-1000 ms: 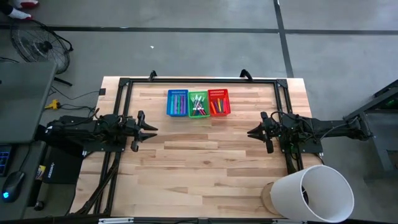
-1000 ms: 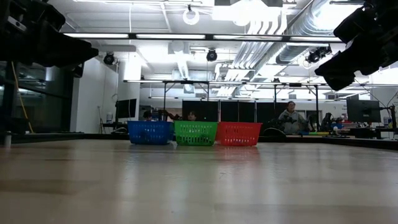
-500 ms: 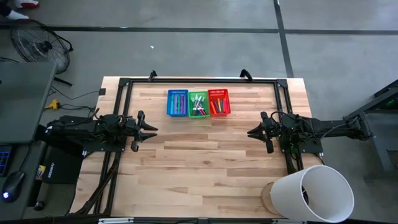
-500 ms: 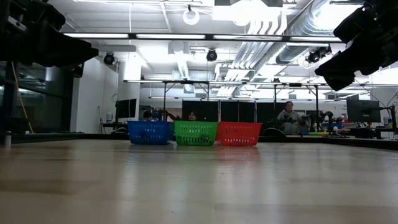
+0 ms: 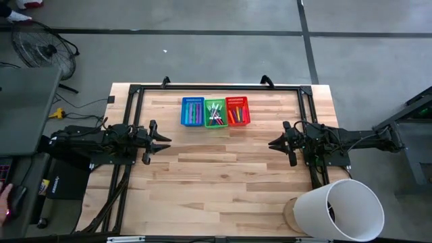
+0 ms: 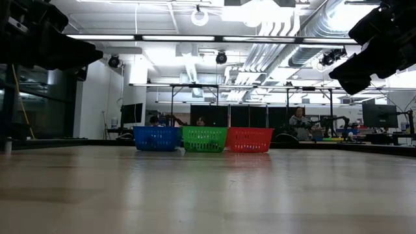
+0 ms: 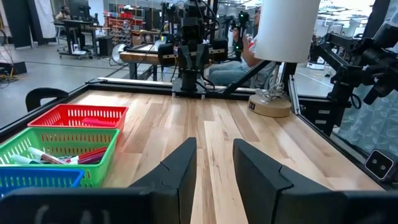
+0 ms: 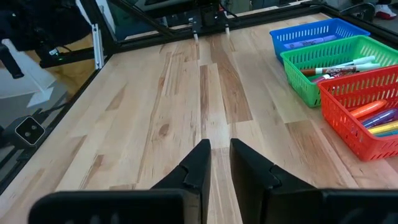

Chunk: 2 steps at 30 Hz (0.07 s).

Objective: Pick & Place Markers
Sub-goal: Return to Home Position

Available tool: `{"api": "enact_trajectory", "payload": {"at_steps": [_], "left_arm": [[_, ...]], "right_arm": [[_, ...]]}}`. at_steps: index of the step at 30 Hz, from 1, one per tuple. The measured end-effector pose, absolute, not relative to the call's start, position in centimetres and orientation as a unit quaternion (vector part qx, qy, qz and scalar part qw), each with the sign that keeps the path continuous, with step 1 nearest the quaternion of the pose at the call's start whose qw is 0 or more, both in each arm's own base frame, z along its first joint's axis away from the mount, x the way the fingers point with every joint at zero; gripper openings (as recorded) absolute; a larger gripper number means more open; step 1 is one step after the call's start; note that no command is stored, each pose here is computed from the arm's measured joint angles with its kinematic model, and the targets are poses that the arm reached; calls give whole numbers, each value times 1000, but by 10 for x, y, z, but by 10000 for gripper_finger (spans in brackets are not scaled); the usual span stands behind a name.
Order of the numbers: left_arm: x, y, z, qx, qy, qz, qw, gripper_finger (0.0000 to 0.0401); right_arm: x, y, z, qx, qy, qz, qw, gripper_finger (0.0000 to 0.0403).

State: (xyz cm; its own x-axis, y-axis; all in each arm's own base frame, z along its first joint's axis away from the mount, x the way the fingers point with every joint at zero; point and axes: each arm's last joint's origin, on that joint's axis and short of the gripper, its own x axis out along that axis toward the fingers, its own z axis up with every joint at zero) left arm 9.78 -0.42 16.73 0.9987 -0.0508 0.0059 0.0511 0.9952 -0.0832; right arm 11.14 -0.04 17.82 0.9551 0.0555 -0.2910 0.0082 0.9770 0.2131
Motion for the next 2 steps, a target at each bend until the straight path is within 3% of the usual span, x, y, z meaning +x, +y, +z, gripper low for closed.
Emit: {"api": "enact_trajectory", "payload": {"at_steps": [2], "left_arm": [[98,-4,167,-42,-2,-25,999,104]], "right_arm": [[111,0,178,107,149,12,983,49]]}}
